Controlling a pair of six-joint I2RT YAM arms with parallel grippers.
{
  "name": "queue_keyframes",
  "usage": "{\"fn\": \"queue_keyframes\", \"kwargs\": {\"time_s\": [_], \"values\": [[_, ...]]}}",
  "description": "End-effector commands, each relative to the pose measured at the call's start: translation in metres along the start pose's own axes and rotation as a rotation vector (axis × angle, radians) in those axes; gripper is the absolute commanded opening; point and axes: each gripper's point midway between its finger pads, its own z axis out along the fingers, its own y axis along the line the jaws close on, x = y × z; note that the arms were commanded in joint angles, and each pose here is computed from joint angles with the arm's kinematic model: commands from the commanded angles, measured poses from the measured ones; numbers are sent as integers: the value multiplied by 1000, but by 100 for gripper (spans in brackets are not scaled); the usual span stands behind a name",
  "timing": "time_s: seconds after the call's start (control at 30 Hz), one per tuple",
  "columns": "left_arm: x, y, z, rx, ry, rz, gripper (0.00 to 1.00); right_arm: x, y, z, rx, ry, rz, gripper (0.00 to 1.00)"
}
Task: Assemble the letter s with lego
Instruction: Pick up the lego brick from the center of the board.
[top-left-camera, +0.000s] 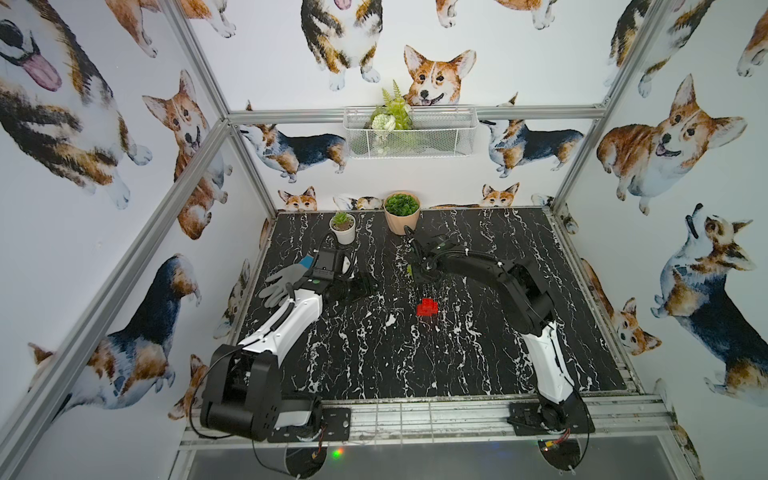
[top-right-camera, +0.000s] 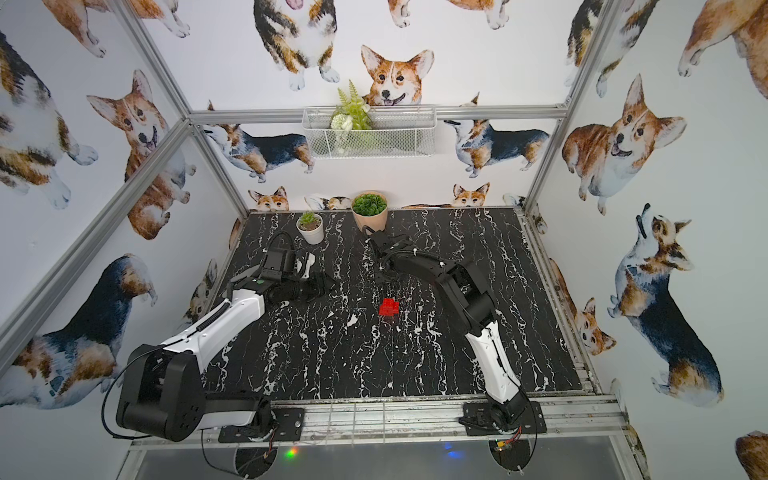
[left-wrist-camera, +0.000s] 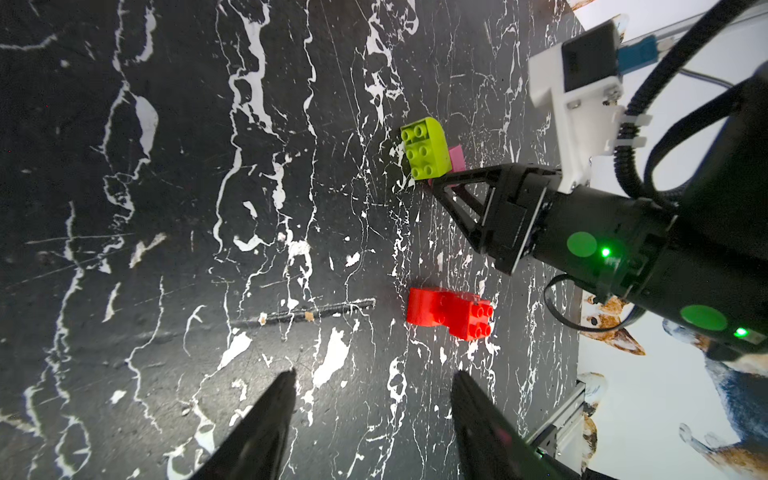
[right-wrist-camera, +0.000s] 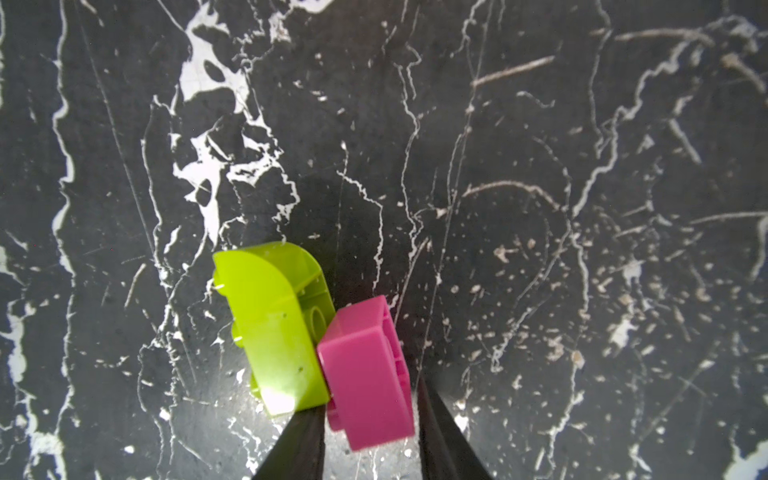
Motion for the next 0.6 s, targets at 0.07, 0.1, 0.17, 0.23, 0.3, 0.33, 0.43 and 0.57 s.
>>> {"fn": "queue_keyframes", "kwargs": {"time_s": [0.07, 0.1, 0.17, 0.23, 0.3, 0.33, 0.43, 0.57], "values": [[-4, -4, 0, 20, -10, 16, 62, -1, -1, 1, 6, -3, -60, 39], [-4, -5, 0, 22, -10, 15, 62, -1, 0, 2, 3, -5, -76, 38], [-4, -5, 1, 23, -7, 17, 62, -2, 1, 2, -9, -3, -93, 37], [-3, -5, 1, 25, -4, 15, 62, -3, 2, 2, -25, -5, -100, 35], [-3, -5, 2, 26, -1, 15, 62, -5, 4, 2, -37, -9, -109, 33], [-2, -5, 2, 25, 0, 13, 62, -5, 5, 3, -38, -7, -111, 32], [-3, -6, 1, 27, -2, 17, 62, -3, 4, 5, -43, 1, -110, 30], [-5, -8, 1, 37, -9, 8, 62, -5, 8, 6, -63, -5, -110, 24]]}}
